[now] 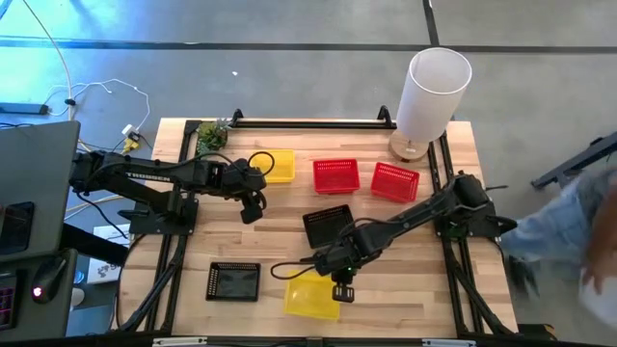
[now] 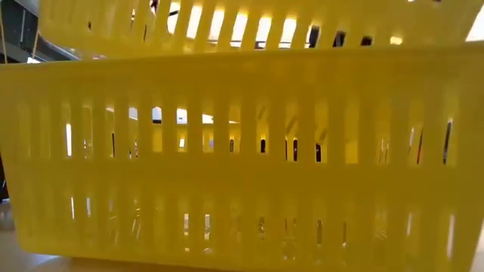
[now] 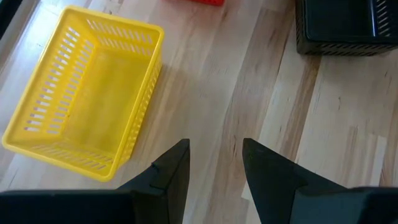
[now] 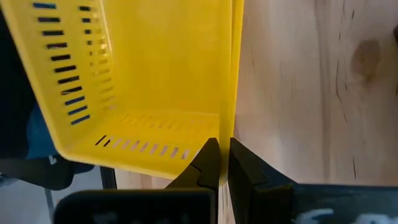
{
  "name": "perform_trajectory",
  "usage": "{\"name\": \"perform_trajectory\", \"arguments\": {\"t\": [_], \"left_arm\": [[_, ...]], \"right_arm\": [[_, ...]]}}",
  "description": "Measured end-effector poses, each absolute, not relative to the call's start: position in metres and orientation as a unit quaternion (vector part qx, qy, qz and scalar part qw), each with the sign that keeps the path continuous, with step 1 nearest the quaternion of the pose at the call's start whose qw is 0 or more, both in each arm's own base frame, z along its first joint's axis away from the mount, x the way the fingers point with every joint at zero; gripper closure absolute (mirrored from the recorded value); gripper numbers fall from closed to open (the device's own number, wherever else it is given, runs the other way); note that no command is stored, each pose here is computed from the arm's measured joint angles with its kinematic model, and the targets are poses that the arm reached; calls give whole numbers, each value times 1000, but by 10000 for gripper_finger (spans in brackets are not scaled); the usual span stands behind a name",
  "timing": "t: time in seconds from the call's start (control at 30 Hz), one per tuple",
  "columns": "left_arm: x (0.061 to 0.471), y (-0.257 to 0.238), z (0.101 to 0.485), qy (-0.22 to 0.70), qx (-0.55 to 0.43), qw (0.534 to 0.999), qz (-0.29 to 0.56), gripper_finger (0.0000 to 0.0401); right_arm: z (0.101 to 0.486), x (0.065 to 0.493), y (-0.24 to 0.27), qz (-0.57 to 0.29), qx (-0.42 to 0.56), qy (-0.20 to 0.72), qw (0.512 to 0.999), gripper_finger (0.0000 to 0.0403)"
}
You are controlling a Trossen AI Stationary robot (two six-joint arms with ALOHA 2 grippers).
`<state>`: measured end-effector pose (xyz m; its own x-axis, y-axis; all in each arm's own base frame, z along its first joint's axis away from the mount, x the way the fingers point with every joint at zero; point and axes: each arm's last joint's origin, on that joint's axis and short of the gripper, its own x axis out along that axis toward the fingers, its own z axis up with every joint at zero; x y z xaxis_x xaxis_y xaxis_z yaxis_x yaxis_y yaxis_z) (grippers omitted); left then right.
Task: Stack baskets by color
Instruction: Stack the middle yellow bin on the bottom yellow bin, then stack the bottom black bin on the top black bin
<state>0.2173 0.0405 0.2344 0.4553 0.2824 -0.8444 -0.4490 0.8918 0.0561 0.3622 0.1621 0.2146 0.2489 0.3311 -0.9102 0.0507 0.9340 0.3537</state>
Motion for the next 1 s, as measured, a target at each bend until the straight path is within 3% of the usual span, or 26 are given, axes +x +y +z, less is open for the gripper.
{"name": "perform_trajectory", "arguments": {"t": [0.47, 0.83, 1.0], "left_arm": [[217, 40, 234, 473, -97, 847, 221, 268], [217, 40, 234, 473, -97, 847, 220, 268], [217, 39, 234, 481, -85, 850, 200, 268]], "right_arm": [[207, 359, 153, 43, 150, 637, 755, 395], [207, 356, 150, 30, 126, 645, 753, 306], [219, 357, 148, 18, 112, 649, 752, 290]]}}
